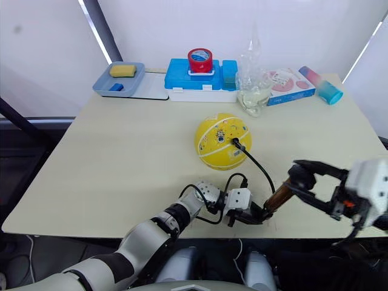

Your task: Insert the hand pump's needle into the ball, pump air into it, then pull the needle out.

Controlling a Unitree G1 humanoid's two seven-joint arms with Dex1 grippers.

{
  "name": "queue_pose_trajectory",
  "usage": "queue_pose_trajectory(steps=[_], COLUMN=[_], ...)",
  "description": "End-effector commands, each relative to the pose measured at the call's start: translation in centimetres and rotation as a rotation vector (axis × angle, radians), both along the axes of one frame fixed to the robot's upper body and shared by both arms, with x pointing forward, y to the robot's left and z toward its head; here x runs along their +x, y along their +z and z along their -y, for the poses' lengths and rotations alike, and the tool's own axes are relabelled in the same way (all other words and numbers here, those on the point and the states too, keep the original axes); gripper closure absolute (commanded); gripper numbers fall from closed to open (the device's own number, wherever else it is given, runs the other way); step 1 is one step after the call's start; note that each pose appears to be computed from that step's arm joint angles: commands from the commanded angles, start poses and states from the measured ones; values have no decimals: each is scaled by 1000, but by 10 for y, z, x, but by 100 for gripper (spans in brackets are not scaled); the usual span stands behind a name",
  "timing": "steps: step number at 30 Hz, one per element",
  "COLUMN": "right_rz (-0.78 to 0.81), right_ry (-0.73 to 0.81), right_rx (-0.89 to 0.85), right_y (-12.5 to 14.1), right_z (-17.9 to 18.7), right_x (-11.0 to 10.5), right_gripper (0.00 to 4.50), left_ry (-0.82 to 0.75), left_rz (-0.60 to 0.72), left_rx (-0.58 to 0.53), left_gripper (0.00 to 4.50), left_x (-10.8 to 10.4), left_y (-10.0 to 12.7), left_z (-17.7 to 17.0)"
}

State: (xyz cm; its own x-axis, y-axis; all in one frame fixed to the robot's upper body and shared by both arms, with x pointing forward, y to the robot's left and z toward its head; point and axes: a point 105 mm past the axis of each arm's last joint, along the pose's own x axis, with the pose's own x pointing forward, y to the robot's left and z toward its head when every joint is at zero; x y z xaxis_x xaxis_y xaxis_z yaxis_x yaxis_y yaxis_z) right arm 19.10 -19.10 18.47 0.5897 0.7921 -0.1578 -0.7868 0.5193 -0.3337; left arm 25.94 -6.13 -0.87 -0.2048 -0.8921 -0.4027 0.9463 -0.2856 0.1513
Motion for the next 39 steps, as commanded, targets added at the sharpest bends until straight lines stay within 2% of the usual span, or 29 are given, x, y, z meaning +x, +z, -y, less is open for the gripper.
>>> queue_pose_trajectory(steps=[1,6,10,20,22,24,27,29,32,39], right_rz=[-155,-148,-69,-73,-72,-71,-64,-61,-56,-28], right_ry=[23,-3,-35,-21,-22,-22,-25,-25,-24,-22], right_rx=[-19,-66,-22,-34,-33,-32,-22,-18,-14,1], right_y=[-50,-84,-77,-78,-78,-78,-76,-75,-75,-67], right_z=[-8,-8,-12,-14,-14,-14,-14,-14,-14,-13], right_x=[-4,-1,5,2,2,3,4,4,5,6], right_gripper=[260,260,260,260,260,260,260,260,260,260], left_ry=[4,19,42,48,42,35,24,9,-15,-68], left_rz=[-17,-50,-88,-112,-109,-109,-102,-103,-97,-93], left_rx=[48,32,4,-53,-72,-82,-107,-128,-169,-235], left_gripper=[340,340,340,340,237,214,123,15,0,0], left_x=[-3,-1,1,7,8,9,11,12,15,19], left_y=[-11,-8,-3,9,14,17,22,28,38,57], left_z=[-7,-6,-5,-2,-1,-3,-5,-8,-13,-42])
